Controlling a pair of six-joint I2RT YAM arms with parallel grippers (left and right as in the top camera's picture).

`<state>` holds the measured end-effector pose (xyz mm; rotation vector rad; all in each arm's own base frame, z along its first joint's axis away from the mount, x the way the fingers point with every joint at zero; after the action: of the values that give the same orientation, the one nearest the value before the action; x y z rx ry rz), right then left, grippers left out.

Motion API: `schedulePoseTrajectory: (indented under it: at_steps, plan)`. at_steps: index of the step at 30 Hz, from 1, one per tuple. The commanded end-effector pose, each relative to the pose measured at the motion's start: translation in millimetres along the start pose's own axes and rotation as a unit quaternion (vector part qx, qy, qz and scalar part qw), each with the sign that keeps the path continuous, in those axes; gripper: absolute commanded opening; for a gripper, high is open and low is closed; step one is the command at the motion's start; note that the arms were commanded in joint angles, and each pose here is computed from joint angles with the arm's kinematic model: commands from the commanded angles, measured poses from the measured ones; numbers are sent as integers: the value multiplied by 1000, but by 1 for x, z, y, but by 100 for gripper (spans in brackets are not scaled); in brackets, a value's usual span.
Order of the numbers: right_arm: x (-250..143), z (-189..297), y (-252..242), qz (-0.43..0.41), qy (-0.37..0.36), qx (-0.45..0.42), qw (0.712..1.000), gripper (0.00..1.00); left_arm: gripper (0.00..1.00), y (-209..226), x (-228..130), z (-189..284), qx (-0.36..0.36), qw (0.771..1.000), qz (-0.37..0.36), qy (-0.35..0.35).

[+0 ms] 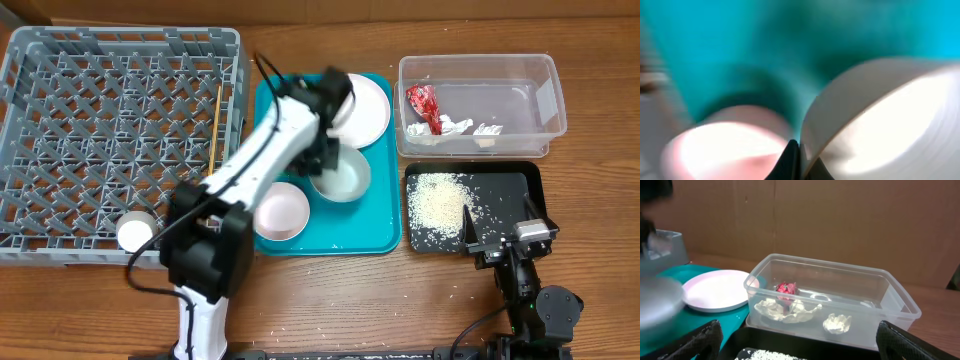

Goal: Sort waste into correct bins and load items into the dishwasher
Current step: 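Grasp the white bowl with the left gripper and lift it to the rack, then reach the left gripper back to the pink-rimmed bowl on the teal tray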

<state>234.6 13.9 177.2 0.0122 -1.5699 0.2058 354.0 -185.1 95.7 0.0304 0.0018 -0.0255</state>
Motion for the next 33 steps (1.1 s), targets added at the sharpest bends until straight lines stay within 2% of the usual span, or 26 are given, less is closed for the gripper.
schedulePoseTrajectory:
  at_steps: [1, 3, 5, 6, 9, 12, 14, 21, 24, 29, 33]
  plan:
    - [-1, 0, -1, -2, -3, -2, 1000, 100, 4, 98, 39, 130, 167, 968, 59, -178]
    - [-1, 0, -1, -2, -3, -2, 1000, 99, 4, 140, 37, 165, 257, 939, 84, -215]
    - [-1, 0, -1, -2, -3, -2, 1000, 100, 4, 193, 28, 204, 375, 888, 110, -242]
    - [-1, 0, -1, -2, -3, -2, 1000, 100, 4, 205, 27, 209, 399, 877, 116, -241]
    - [-1, 0, -1, -2, -3, -2, 1000, 100, 4, 234, 25, 208, 442, 859, 132, -220]
    - [-1, 0, -1, -2, -3, -2, 1000, 100, 4, 258, 33, 186, 459, 854, 151, -191]
    - [-1, 0, -1, -2, -3, -2, 1000, 100, 4, 272, 41, 169, 492, 841, 149, -170]
    - [-1, 0, -1, -2, -3, -2, 1000, 100, 4, 276, 65, 113, 523, 835, 121, -122]
    - [-1, 0, -1, -2, -3, -2, 1000, 100, 4, 268, 70, 90, 514, 845, 106, -102]
    - [-1, 0, -1, -2, -3, -2, 1000, 100, 4, 257, 69, 74, 519, 846, 91, -85]
    - [-1, 0, -1, -2, -3, -2, 1000, 100, 4, 242, 65, 69, 508, 856, 72, -71]
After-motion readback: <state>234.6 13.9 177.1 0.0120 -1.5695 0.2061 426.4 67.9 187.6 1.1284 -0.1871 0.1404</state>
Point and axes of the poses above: each gripper's point midway between its finger pads, its own z axis back along the fingers, its own y axis along the line the jaws close on, x = y × z, the point moved 1 cm from there along z, back along the fingers, and after that the axes turned 1 degree about z, right-handed, at the moved point
